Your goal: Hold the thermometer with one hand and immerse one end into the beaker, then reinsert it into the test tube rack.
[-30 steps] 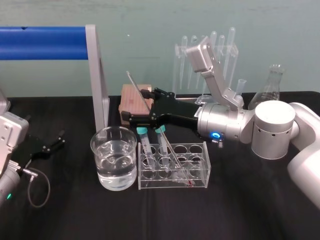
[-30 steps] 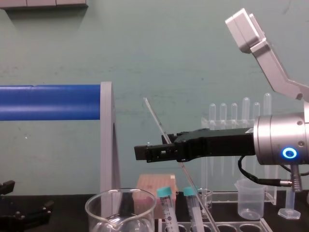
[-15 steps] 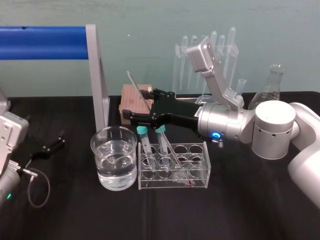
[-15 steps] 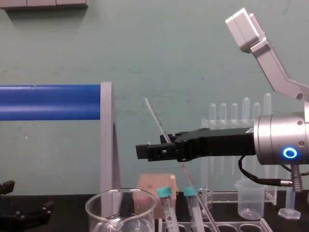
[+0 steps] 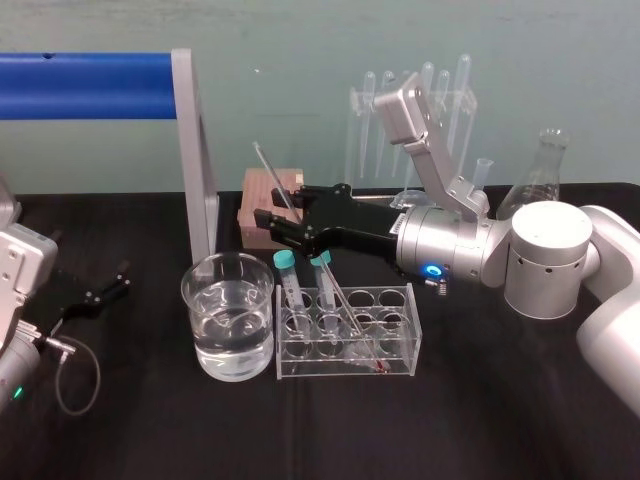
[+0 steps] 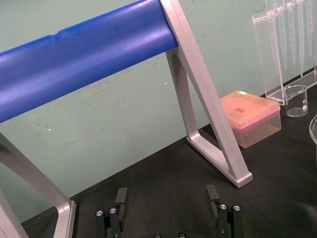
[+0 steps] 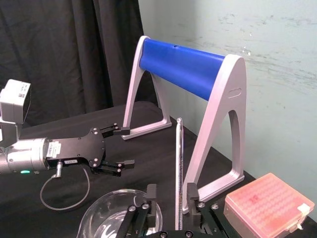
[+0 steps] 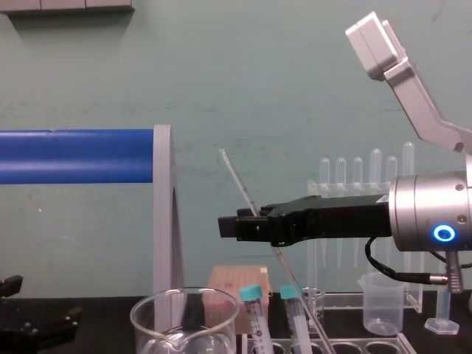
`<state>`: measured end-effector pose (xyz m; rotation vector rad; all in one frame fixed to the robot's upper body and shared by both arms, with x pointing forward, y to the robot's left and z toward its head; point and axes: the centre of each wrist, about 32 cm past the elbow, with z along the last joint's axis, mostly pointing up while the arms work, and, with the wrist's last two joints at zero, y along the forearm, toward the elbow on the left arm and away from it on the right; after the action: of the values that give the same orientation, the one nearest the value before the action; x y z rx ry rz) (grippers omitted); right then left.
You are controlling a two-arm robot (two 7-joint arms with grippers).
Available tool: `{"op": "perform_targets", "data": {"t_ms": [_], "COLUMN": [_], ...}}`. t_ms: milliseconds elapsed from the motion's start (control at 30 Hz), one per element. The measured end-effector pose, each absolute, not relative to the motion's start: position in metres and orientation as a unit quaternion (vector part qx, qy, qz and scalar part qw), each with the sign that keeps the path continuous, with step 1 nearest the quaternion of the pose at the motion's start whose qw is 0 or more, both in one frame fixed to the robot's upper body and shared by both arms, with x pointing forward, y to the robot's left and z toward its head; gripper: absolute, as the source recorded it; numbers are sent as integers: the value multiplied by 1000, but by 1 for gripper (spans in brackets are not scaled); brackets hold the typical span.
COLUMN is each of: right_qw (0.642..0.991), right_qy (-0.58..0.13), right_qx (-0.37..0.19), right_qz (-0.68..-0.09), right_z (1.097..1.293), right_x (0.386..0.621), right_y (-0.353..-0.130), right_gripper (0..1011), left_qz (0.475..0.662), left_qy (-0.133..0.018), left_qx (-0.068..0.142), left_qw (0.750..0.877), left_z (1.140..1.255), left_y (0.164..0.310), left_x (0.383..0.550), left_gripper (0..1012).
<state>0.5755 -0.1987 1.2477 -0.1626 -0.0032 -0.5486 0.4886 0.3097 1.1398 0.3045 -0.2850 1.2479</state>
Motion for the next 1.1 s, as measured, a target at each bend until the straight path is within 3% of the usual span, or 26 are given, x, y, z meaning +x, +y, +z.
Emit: {"op": "perform_targets", "data": {"t_ms": [367, 433, 733, 1100], "right_qw": [959, 959, 959, 965], "right_qy": [-1, -1, -1, -31], "right_qx": [-80, -80, -80, 13], "right_qz": [-270, -270, -270, -261], "right_z": [1248, 1248, 1248, 1247], "right_x": [575, 575, 575, 570], "right_y": [-199, -199, -199, -201], "right_gripper": [82, 58, 56, 56], "left_qz": [580, 580, 580, 580], "left_qy": [-132, -132, -132, -132], "left_qx": [141, 141, 141, 141], "left_qw": [791, 791, 791, 791], "left_z": [1140, 1140, 1140, 1140], "left_y": [310, 310, 310, 310], "left_x": [489, 489, 489, 489], "left_gripper": [1008, 1008, 1008, 1008]}}
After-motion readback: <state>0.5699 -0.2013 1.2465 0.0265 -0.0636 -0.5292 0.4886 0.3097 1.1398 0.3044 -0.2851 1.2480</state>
